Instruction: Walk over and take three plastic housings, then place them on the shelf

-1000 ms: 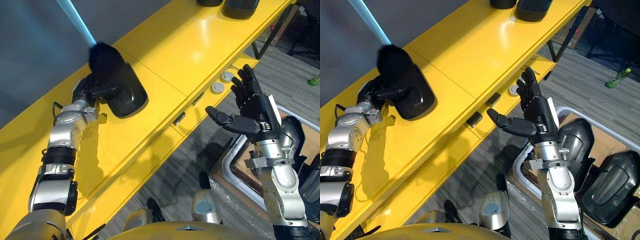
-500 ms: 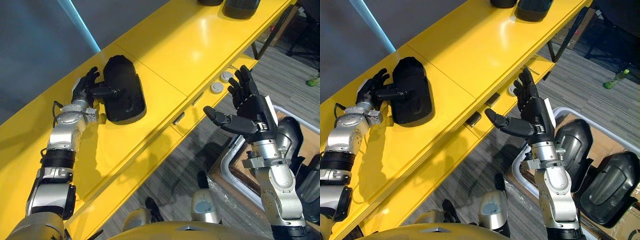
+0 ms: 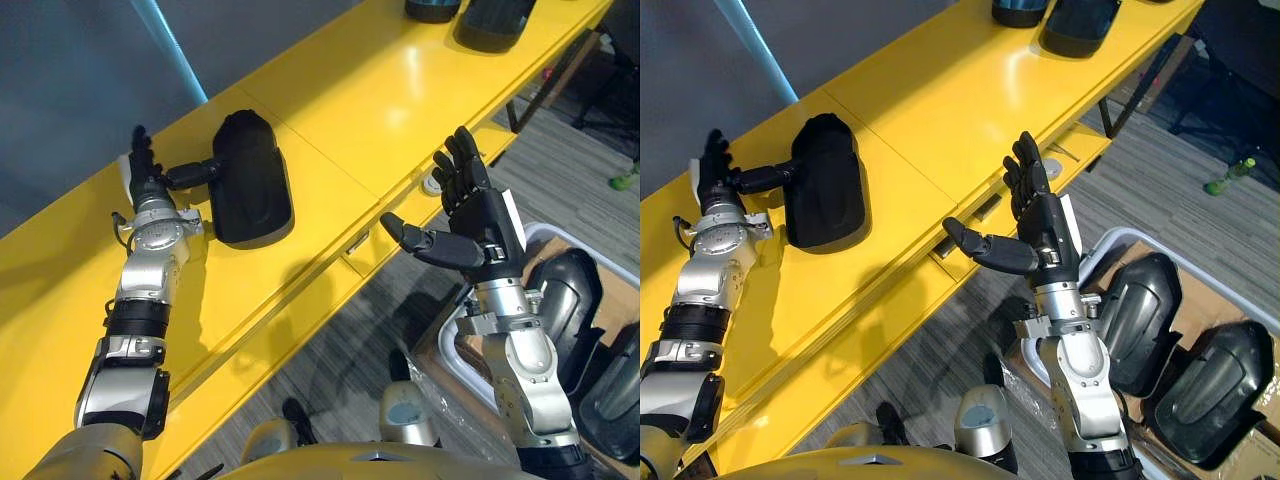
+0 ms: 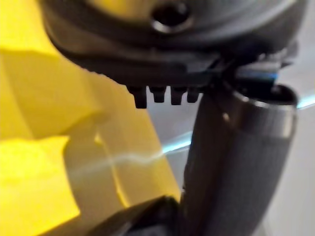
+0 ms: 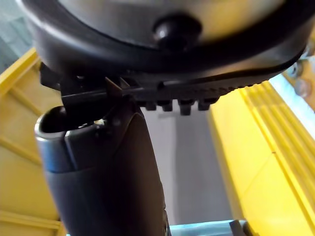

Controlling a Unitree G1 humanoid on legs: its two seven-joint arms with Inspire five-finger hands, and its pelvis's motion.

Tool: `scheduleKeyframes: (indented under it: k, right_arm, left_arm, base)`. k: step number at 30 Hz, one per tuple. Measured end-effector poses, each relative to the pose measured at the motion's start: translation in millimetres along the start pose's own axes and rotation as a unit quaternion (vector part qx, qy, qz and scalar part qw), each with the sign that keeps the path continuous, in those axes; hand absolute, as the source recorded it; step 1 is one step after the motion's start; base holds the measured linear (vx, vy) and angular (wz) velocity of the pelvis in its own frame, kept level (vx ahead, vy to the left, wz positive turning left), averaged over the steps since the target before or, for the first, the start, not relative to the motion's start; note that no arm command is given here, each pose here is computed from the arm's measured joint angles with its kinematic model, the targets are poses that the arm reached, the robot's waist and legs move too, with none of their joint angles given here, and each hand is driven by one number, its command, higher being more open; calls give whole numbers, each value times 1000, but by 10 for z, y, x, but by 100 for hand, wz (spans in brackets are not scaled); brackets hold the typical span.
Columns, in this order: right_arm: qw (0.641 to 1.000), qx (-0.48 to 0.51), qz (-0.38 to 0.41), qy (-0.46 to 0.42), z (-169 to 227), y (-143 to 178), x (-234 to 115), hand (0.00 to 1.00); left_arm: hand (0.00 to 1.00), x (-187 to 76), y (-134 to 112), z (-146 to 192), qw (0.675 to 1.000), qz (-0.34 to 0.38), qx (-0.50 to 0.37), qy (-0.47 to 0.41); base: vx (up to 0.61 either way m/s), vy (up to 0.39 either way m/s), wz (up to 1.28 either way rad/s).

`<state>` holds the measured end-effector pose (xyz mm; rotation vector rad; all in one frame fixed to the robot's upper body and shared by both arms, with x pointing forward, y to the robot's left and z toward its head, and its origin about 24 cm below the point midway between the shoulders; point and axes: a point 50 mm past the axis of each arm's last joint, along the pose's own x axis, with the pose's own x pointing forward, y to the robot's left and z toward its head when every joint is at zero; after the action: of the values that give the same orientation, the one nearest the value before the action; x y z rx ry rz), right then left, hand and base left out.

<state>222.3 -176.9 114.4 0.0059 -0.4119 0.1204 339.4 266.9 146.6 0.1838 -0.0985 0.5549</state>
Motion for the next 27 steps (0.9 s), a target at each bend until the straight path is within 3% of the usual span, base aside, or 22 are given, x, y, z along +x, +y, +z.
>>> scheduleKeyframes:
  k: [5,9,11,15,19,27]
  right_arm:
    - [999,1,-31,31,-235,-12,287,100]
    - [998,-3,-44,48,-294,-57,460,100]
    - [994,-12,-71,79,-401,-197,476,100]
    - [987,14,-111,118,-517,-378,514,100]
    - [978,77,-123,153,-596,-543,621,100]
    - [971,93,-105,192,-645,-673,769,100]
  left_arm:
    - [100,-40,76,363,993,27,-3,-116]
    - [100,-315,206,233,989,10,-30,-143]
    - [100,-670,201,10,989,-25,-80,-125]
    - [100,-1075,231,-295,988,-60,-124,-68]
    - [100,-1269,267,-453,979,-119,-161,-28]
    - [100,-1290,214,-414,966,-175,-189,-35]
  base:
    - [-23,-15,30]
    - [-24,-29,38]
    - [0,-18,44]
    - [-22,-21,33]
    - [-71,-32,34]
    - [-42,-7,6]
